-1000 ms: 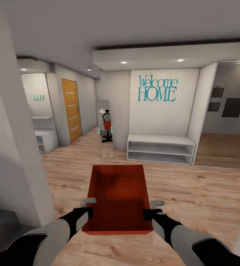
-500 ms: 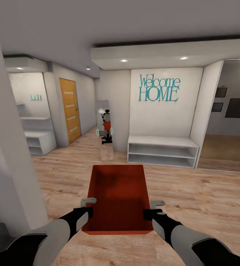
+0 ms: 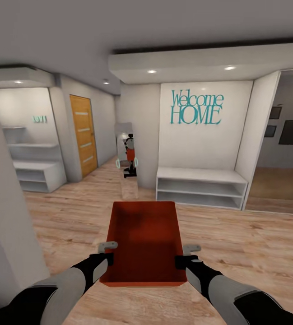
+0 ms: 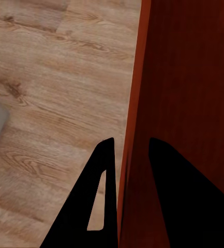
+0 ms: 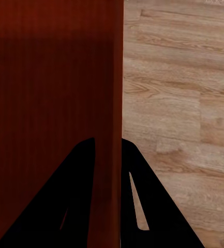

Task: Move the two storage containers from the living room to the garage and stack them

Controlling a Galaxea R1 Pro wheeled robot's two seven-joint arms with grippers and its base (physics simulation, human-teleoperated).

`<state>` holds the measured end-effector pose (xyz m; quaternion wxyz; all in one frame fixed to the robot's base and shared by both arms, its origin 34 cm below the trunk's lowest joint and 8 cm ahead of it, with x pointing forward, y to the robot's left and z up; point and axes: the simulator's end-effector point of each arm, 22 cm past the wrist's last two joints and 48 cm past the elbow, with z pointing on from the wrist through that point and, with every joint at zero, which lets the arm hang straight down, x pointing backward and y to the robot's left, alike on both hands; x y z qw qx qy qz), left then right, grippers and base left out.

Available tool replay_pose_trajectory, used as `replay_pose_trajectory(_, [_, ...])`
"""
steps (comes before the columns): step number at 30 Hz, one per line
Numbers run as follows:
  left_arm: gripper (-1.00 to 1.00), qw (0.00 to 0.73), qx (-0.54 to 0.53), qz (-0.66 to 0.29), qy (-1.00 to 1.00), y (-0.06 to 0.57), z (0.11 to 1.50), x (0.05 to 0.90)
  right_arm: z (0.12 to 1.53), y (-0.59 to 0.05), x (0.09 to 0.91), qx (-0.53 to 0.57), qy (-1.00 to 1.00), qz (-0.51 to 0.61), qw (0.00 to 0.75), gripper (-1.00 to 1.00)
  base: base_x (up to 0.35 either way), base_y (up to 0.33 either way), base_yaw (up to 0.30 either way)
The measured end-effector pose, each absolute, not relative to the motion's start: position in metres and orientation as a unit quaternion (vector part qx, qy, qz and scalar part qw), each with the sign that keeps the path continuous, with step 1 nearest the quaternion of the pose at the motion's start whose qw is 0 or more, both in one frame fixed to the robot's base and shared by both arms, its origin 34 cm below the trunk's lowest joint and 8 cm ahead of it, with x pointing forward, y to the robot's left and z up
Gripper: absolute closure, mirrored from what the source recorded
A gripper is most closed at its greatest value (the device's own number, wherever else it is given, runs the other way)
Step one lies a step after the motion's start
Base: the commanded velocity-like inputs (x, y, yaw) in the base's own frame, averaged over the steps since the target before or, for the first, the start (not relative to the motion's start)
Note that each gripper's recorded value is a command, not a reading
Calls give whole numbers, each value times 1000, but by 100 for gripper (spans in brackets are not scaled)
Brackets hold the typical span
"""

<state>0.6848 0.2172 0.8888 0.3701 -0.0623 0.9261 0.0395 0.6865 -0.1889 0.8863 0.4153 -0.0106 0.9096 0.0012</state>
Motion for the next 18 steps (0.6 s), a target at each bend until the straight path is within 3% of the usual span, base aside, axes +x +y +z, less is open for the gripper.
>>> replay_pose_trajectory(11, [100,370,-62,39,926,219,888,685,886,-187,686,-11,910,1,415,100,322,0,2])
replay_pose_trajectory(18, [100,369,-63,39,926,217,888,684,886,-189,686,-11,910,1,415,100,322,0,190])
